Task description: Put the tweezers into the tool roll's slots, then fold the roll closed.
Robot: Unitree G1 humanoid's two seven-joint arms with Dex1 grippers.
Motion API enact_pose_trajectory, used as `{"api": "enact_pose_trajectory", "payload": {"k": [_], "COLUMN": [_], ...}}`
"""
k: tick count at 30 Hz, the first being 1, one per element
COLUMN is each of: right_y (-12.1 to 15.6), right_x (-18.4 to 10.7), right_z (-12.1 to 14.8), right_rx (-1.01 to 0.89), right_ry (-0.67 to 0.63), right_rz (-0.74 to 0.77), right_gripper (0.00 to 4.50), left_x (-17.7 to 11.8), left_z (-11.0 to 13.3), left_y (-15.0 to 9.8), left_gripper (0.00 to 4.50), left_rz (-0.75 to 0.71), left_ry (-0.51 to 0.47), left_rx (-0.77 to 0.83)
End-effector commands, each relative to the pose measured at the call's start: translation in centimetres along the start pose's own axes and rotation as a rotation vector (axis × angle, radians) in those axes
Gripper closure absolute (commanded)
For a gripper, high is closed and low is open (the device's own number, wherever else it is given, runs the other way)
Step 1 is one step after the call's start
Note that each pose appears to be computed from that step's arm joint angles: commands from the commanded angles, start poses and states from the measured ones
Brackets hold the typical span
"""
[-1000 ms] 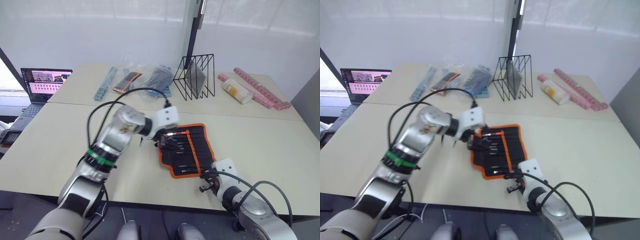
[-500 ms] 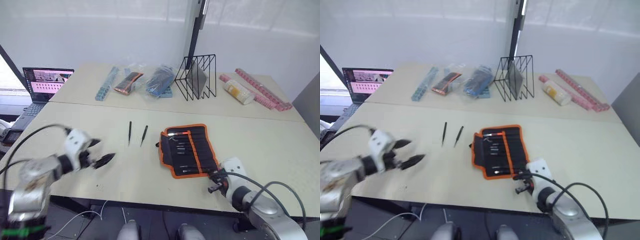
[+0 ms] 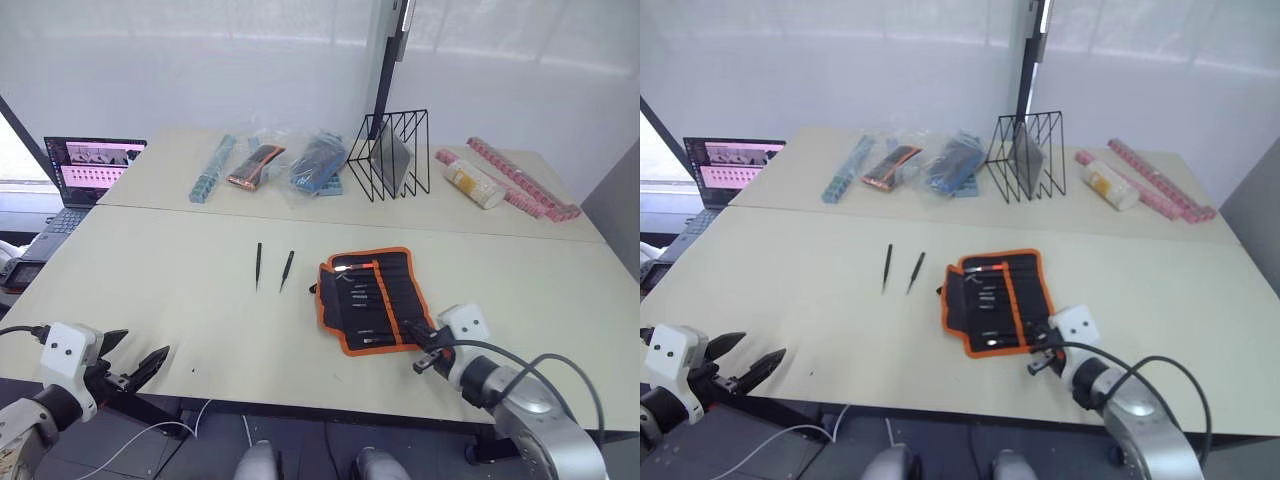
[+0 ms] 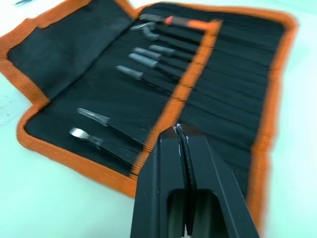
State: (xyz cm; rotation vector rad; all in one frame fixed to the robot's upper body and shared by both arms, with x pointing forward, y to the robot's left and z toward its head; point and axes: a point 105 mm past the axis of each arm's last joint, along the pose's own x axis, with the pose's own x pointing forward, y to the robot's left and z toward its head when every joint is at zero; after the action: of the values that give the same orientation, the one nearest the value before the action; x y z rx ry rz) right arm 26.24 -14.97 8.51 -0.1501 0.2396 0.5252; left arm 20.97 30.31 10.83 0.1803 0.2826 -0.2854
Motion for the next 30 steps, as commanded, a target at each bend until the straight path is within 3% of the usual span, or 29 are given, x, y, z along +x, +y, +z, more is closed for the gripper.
{"api": "enact_pose_trajectory", "payload": {"k": [1, 10, 19, 25, 30], "right_y": [0.1, 1.4, 2.3, 2.3, 2.1], "right_x": [0.7, 1.5, 1.3, 1.3, 1.2], "right_z": [0.1, -3.8, -5.2, -5.4, -5.4], "right_rx": [-0.019, 0.027, 0.059, 0.061, 0.057], "right_ry": [-0.013, 0.133, 0.139, 0.136, 0.144], "right_rz": [-0.011, 0.018, 0.025, 0.009, -0.013], "right_gripper": [4.5, 4.5, 4.5, 4.5, 4.5], "left_x": [-0.5, -1.3, -2.2, 0.8, 6.1], "left_z": [1.3, 1.8, 1.5, 1.6, 2.3], "left_y": [-0.2, -0.8, -1.5, -3.3, -5.5], "left_gripper": [0.06, 0.06, 0.06, 0.06, 0.06], "left_rz": [0.016, 0.021, 0.042, -0.007, -0.01], "left_ry": [-0.054, -0.057, -0.047, -0.069, -0.072], "left_rx": [0.037, 0.028, 0.011, -0.043, -0.136]}}
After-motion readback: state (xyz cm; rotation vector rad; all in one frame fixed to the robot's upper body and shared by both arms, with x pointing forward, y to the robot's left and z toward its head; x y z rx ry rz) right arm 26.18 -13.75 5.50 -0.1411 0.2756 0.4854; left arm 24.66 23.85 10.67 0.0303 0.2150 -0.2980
